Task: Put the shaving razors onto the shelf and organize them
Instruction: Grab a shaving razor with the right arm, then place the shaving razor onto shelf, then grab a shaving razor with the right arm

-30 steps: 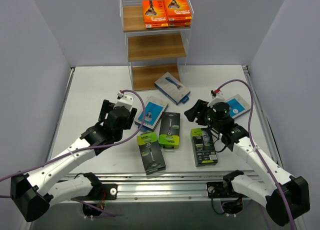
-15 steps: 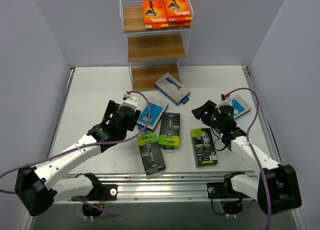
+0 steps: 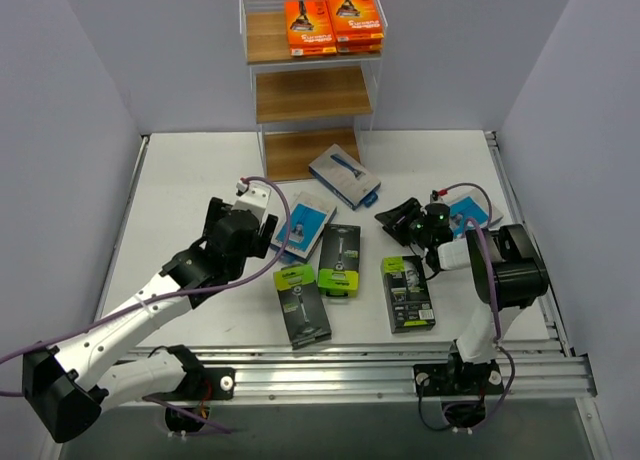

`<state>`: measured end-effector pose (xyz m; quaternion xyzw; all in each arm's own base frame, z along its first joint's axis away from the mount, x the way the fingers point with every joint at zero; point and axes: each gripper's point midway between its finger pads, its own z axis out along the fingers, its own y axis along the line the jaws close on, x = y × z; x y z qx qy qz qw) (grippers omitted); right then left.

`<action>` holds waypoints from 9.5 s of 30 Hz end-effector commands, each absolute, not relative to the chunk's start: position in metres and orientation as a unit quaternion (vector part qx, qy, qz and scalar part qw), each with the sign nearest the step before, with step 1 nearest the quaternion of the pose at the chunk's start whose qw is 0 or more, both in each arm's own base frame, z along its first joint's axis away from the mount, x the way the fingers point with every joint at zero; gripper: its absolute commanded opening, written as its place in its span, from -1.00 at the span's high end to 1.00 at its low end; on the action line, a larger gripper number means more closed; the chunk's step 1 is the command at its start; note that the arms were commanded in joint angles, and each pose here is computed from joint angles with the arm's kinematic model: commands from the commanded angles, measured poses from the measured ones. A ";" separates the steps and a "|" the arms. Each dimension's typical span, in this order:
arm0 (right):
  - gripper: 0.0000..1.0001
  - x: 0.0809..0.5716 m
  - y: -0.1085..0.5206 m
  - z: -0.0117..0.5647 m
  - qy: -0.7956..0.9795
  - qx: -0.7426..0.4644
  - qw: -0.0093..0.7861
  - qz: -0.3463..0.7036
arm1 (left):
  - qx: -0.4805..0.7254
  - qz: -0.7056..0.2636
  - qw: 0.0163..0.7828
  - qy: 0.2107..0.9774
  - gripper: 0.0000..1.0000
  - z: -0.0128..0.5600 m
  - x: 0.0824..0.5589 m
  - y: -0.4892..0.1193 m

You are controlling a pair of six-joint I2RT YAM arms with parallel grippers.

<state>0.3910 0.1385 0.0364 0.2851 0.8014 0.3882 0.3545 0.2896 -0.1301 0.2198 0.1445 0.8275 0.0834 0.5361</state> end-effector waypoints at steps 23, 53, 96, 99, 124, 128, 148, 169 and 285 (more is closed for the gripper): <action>0.05 0.497 0.139 0.038 0.753 0.310 0.413 0.408 | 0.125 0.028 0.547 0.827 -0.88 0.236 0.299 -0.143; 0.62 0.504 0.179 0.072 0.695 0.301 0.424 0.497 | 0.124 0.015 0.546 0.829 -0.88 0.239 0.298 -0.145; 1.00 0.514 0.213 0.167 0.617 0.370 0.480 0.502 | 0.113 0.003 0.550 0.828 -0.89 0.242 0.292 -0.143; 1.00 0.515 0.204 0.179 0.600 0.388 0.501 0.488 | 0.112 0.005 0.550 0.828 -0.89 0.241 0.292 -0.142; 1.00 0.526 0.209 0.164 0.523 0.492 0.570 0.399 | 0.116 0.004 0.544 0.831 -0.89 0.237 0.293 -0.145; 1.00 0.530 0.209 0.153 0.517 0.510 0.565 0.392 | 0.118 0.001 0.544 0.831 -0.89 0.237 0.292 -0.146; 1.00 0.555 0.201 0.114 0.497 0.568 0.538 0.375 | 0.123 -0.012 0.543 0.831 -0.89 0.238 0.290 -0.152; 1.00 0.553 0.197 0.094 0.477 0.630 0.523 0.319 | 0.125 -0.028 0.541 0.831 -0.89 0.239 0.288 -0.157; -0.88 0.348 0.048 0.143 0.865 0.217 0.419 0.174 | 0.112 0.089 0.555 0.819 -0.89 0.241 0.295 -0.119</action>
